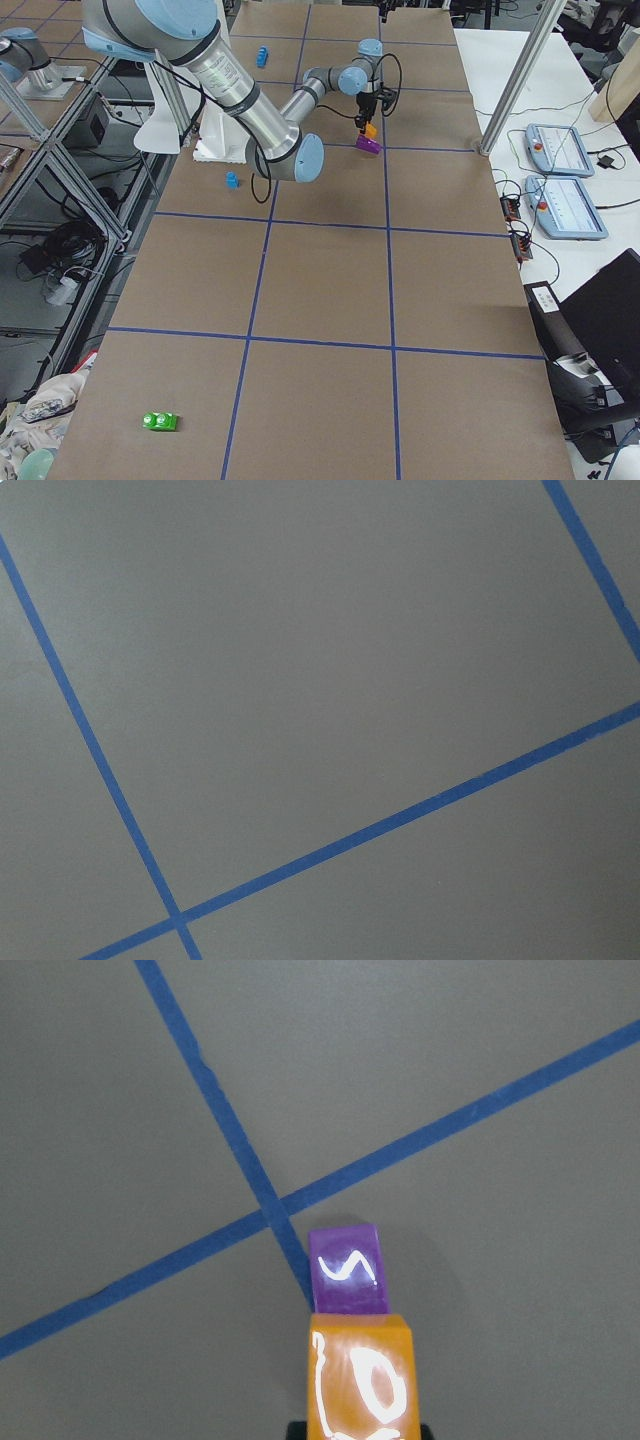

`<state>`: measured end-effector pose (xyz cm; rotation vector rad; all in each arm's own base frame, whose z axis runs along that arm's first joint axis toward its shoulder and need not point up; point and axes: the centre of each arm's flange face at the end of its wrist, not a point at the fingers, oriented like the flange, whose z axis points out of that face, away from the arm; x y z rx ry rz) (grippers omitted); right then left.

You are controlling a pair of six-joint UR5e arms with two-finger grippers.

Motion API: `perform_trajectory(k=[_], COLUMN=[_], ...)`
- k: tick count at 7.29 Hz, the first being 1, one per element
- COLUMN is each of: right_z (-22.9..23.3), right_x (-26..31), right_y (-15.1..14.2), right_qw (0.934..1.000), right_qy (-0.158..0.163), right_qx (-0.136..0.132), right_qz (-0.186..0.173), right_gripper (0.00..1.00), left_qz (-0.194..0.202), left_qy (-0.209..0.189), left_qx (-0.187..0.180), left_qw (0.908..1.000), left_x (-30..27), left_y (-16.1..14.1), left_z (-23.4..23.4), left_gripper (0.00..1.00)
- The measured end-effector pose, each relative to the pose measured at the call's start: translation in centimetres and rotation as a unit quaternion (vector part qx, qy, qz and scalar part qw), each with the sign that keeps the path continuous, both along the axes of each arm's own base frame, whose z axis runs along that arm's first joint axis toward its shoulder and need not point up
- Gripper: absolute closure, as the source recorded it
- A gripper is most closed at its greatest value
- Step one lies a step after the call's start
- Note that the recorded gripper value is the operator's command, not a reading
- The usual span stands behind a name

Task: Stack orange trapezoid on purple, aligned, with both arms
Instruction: 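Align and lower the orange block onto the purple block with the right gripper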

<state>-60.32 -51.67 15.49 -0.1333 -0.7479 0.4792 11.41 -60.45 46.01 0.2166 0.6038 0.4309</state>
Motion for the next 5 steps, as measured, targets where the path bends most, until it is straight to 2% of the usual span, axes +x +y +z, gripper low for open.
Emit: perform_trajectory(k=[5], right_z=[0.85], right_x=[-0.71], right_y=[-0.08], right_qw=[1.0000], right_qy=[0.003], right_qx=[-0.001], right_qz=[-0.002], right_gripper=[1.00], left_qz=[0.000], left_qy=[0.000], left_qx=[-0.001], left_qw=[1.0000], left_x=[0.01], left_y=[-0.02], left_z=[0.09], left_gripper=[0.00])
